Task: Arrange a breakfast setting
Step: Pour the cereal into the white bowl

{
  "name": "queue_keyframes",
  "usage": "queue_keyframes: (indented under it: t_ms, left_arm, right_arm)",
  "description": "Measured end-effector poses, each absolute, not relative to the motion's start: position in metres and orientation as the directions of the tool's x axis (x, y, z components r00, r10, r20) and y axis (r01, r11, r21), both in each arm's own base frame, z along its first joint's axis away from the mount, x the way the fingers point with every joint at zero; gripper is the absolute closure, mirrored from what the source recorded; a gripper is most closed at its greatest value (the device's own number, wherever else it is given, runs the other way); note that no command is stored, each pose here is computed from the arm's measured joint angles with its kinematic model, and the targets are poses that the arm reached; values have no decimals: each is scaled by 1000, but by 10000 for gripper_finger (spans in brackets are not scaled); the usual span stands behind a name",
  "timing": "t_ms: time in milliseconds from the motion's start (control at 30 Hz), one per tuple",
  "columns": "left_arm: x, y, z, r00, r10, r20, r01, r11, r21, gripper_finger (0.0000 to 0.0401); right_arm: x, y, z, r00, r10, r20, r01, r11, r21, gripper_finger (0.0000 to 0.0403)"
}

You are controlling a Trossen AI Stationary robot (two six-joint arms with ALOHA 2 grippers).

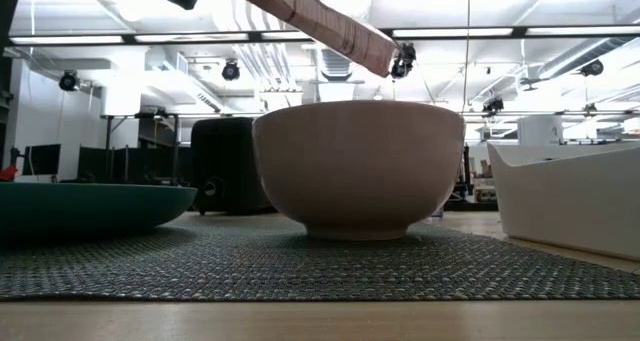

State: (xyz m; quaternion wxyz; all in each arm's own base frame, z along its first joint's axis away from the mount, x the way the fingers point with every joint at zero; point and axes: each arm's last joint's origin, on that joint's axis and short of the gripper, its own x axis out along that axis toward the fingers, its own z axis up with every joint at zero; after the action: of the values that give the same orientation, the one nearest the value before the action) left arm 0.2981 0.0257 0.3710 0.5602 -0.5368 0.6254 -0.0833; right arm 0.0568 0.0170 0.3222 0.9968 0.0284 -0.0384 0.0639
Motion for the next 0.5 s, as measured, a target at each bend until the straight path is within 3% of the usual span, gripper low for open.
queue_keyframes:
  t_ms: [500]
  left_arm:
    - [299,26,370,200,-765,-612,-569,417,-708,401]
  right_arm:
    - [57,17,322,989,126,80,-130,990,52,380]
